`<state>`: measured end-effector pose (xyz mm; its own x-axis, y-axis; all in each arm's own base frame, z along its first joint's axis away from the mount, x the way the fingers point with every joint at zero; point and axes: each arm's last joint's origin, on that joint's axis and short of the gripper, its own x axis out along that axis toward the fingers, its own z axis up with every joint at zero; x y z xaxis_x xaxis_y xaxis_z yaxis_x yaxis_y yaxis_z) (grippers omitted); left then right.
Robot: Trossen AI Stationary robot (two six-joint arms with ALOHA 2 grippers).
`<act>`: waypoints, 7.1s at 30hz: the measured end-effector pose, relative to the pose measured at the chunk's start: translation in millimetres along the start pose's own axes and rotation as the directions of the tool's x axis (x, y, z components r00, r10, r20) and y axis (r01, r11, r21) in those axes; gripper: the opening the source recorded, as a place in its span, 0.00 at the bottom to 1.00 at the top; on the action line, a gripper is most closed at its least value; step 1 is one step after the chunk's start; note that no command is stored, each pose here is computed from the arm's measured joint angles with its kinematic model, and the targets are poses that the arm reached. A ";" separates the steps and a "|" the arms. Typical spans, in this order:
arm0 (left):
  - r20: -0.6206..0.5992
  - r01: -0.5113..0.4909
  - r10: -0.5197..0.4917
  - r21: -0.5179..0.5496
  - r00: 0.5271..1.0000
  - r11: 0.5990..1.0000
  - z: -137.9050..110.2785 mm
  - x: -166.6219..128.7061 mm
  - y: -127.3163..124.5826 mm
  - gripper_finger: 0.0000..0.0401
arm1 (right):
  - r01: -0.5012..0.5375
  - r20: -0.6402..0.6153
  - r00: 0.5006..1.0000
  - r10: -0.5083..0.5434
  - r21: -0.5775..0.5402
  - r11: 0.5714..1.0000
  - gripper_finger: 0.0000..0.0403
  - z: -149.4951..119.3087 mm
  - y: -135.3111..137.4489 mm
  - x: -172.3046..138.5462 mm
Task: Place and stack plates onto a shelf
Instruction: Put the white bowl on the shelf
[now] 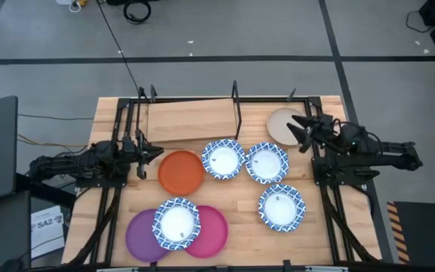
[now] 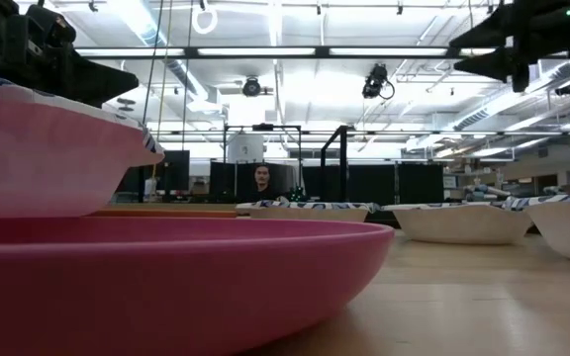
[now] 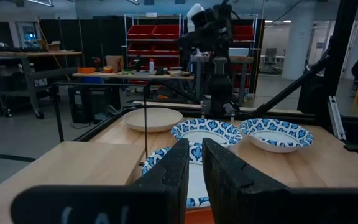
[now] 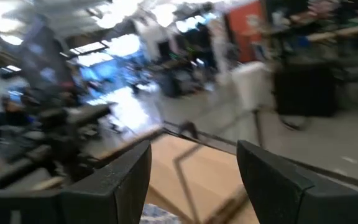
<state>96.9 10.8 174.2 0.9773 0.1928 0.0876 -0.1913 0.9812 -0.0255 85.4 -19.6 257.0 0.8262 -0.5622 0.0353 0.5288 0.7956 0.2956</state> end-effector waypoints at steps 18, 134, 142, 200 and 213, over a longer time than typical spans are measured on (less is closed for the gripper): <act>0.000 0.000 0.000 0.000 1.000 1.000 0.0 0.0 0.0 0.13 | 0.159 -0.175 0.970 -0.170 -0.078 0.984 0.60 11.6 -3.7 29.7; 0.000 0.000 0.000 0.000 1.000 1.000 0.0 0.0 0.0 0.13 | -0.301 -0.887 0.446 0.120 -0.022 0.953 0.02 -115.3 -68.5 128.2; 0.000 -0.001 0.001 0.000 1.000 1.000 0.0 0.0 0.0 0.13 | -0.280 -0.917 0.384 0.112 0.000 0.960 0.02 -97.6 -63.4 136.9; 0.000 0.000 0.000 0.000 1.000 1.000 -0.1 0.0 0.0 0.13 | -0.358 -0.553 0.813 0.182 -0.227 0.906 0.02 71.2 1.8 368.7; -0.001 0.000 0.000 0.000 1.000 1.000 -0.1 0.0 0.0 0.13 | -0.333 -0.657 0.745 0.115 -0.215 0.918 0.03 13.8 -39.7 400.4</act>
<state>96.9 10.8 174.1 0.9773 0.1930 0.0870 -0.1915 0.9812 -0.0258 392.5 -279.4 272.5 0.8040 -0.1785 -0.5672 0.2526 0.9661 0.0540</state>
